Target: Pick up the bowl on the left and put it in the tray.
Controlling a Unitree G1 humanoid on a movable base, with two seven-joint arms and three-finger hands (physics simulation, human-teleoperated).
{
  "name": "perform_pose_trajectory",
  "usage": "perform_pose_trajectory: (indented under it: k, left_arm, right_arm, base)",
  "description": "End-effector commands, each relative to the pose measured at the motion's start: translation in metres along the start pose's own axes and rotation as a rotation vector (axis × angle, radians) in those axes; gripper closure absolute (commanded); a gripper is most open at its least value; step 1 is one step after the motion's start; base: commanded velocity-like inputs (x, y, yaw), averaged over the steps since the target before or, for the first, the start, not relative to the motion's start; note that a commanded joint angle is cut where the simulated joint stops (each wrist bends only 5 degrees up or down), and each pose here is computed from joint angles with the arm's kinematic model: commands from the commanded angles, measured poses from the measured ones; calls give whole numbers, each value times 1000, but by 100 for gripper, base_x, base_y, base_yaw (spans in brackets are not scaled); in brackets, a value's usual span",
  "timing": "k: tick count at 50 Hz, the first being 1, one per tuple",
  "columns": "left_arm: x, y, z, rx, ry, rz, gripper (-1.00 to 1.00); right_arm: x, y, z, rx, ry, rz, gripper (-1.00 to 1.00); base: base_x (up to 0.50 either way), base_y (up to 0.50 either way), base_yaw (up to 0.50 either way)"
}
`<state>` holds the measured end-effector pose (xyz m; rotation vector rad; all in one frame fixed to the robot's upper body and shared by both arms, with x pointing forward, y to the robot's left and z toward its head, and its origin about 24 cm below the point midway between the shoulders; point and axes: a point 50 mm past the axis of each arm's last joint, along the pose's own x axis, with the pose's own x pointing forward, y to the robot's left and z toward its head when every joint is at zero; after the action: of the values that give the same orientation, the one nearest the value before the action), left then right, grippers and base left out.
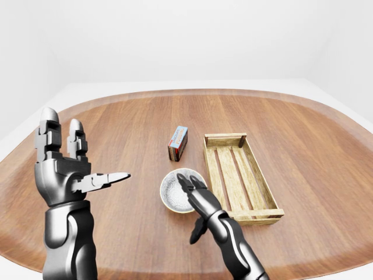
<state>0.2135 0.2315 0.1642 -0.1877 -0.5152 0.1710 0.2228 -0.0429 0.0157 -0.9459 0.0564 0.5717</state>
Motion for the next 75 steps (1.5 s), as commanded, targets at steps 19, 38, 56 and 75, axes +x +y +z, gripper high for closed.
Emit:
perform_pose_trajectory:
  k: [19,38,56,75]
  left_arm:
    - [0,0,-1,-1,2,-2,-100]
    - [0,0,0,-2,1,0,-100]
    - [0,1,2,-3,-6,1,-100]
    - [0,1,0,-4,-2,3,-100]
  right_arm:
    - [13,-3,-13,-17,57,68,-100]
    - [21,-4,-16,-41,78,107,-100]
    - [30,0,-14,-47,85,131,-100]
    - [37,9,-18,6,103,138,-100]
  base:
    - [0,0,0]
    - [0,0,0]
    - [0,0,0]
    - [0,0,0]
